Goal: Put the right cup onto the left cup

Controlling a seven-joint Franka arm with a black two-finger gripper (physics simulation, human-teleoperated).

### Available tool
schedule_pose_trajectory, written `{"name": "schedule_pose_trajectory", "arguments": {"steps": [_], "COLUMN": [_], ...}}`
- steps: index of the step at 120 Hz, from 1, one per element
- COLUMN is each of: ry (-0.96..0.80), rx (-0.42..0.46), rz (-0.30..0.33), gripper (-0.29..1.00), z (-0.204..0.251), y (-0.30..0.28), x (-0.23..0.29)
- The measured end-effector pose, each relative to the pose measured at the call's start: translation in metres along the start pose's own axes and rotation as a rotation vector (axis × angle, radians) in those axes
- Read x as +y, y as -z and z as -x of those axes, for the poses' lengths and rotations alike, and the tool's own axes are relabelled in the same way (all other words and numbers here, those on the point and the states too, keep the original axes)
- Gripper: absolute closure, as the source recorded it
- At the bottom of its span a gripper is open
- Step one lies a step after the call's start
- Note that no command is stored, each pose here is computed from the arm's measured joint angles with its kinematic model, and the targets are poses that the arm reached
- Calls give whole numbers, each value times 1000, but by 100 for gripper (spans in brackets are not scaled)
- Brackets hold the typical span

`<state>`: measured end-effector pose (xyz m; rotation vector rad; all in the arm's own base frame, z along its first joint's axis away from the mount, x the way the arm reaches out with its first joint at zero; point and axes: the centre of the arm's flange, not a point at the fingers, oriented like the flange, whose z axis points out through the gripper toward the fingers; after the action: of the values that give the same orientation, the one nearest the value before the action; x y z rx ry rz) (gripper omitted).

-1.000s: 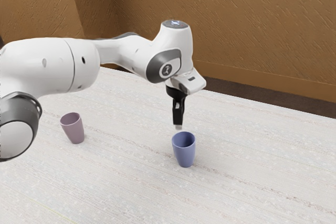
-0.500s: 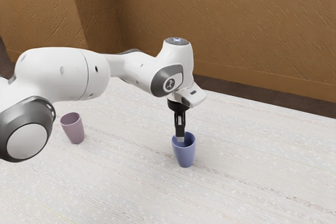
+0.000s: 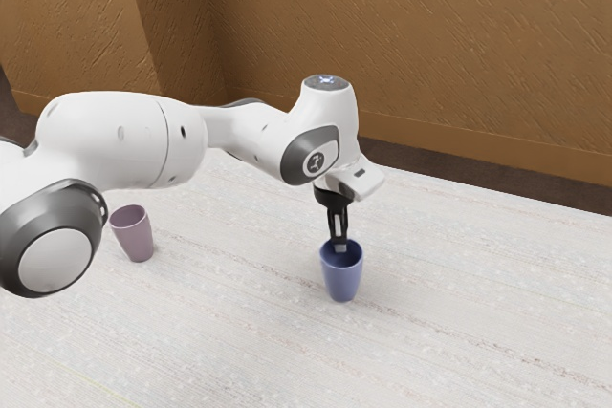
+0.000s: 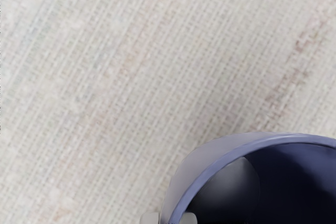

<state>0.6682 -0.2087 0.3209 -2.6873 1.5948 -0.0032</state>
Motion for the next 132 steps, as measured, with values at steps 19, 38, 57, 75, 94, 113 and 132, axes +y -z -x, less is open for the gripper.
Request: {"name": "schedule_pose_trajectory", "arguments": {"steps": [19,38,57,75,94,113,132], "ry": [10,45,114,206,275,337,424], "rx": [8,27,30,12,-30,-62,-84], "rz": [-9,-17,-11,-5,-7,-16,-22], "gripper": [77,78,79,79,79,79,79], "z": [2,23,76,144,202,253,309], "y": [9,35,61,78,91,107,121], "x": [1,-3,-7,-22,-34,-36,-48]}}
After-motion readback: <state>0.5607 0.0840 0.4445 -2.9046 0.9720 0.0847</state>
